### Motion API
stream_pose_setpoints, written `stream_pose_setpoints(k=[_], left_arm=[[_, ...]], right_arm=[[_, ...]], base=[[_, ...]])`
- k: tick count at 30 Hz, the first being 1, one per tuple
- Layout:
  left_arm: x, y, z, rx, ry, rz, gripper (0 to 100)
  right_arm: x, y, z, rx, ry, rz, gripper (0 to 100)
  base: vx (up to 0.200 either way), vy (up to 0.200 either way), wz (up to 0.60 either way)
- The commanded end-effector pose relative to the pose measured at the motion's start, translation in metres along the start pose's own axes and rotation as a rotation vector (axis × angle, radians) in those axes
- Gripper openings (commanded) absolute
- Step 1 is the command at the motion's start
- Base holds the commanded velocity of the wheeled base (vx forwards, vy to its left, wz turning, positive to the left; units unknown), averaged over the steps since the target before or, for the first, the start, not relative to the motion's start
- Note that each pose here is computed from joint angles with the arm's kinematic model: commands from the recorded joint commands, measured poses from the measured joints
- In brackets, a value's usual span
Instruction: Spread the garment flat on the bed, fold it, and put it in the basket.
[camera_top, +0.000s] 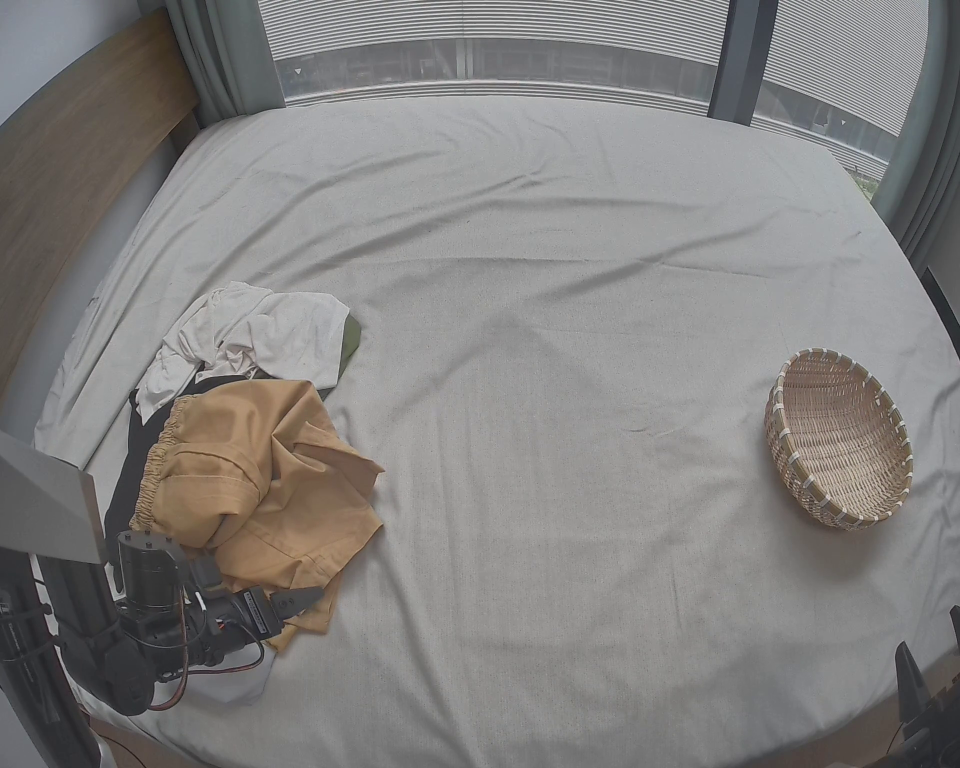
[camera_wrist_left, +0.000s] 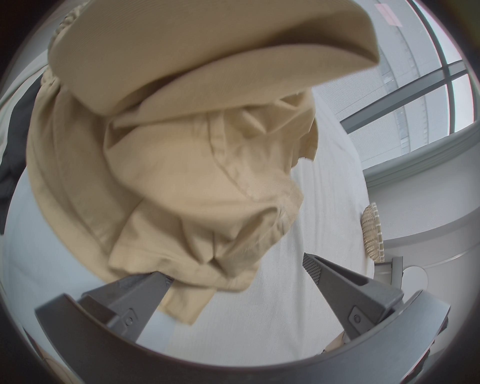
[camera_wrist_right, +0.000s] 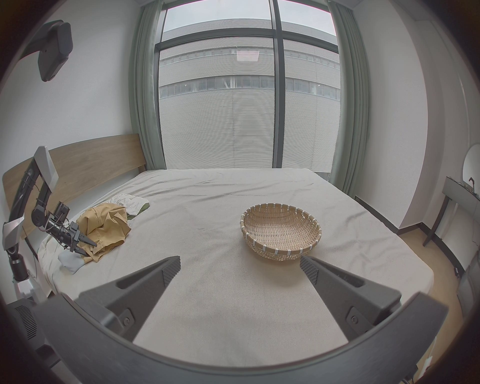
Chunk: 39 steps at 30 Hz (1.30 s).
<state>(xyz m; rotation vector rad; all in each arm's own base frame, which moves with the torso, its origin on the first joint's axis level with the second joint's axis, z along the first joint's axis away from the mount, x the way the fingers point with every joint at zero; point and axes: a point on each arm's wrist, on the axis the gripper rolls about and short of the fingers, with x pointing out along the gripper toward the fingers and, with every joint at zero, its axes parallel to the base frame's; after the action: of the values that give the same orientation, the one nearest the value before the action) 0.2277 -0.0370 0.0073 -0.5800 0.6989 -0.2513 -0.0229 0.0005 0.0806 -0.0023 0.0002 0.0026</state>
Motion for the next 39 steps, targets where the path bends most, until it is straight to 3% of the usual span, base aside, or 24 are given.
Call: stream_pose_setpoints(k=[1, 8, 9, 25, 32, 39], left_arm=[[0.01, 0.003, -0.008, -0.033, 0.011, 0.004, 100], [0.016, 0.008, -0.013, -0.034, 0.027, 0.03, 100], [0.016, 0.008, -0.013, -0.034, 0.025, 0.029, 0], [0.022, -0.008, -0.013, 0.006, 0.022, -0.033, 0], [0.03, -0.031, -0.02, 0.055, 0.041, -0.109, 0], [0.048, -0.062, -0.022, 0.059, -0.034, -0.147, 0]], right_arm=[[0.001, 0.0, -0.005, -0.001, 0.012, 0.001, 100], [0.001, 0.0, -0.005, -0.001, 0.012, 0.001, 100], [0.001, 0.0, -0.005, -0.001, 0.012, 0.001, 100], [0.001, 0.0, -0.005, -0.001, 0.012, 0.001, 100], [0.001, 0.0, -0.005, -0.001, 0.012, 0.001, 100], [0.001, 0.0, -0.005, 0.001, 0.012, 0.001, 100]], base=[[0.0, 0.0, 0.0], [0.0, 0.0, 0.0], [0.0, 0.0, 0.0], [0.0, 0.0, 0.0], [0.0, 0.0, 0.0], [0.0, 0.0, 0.0]])
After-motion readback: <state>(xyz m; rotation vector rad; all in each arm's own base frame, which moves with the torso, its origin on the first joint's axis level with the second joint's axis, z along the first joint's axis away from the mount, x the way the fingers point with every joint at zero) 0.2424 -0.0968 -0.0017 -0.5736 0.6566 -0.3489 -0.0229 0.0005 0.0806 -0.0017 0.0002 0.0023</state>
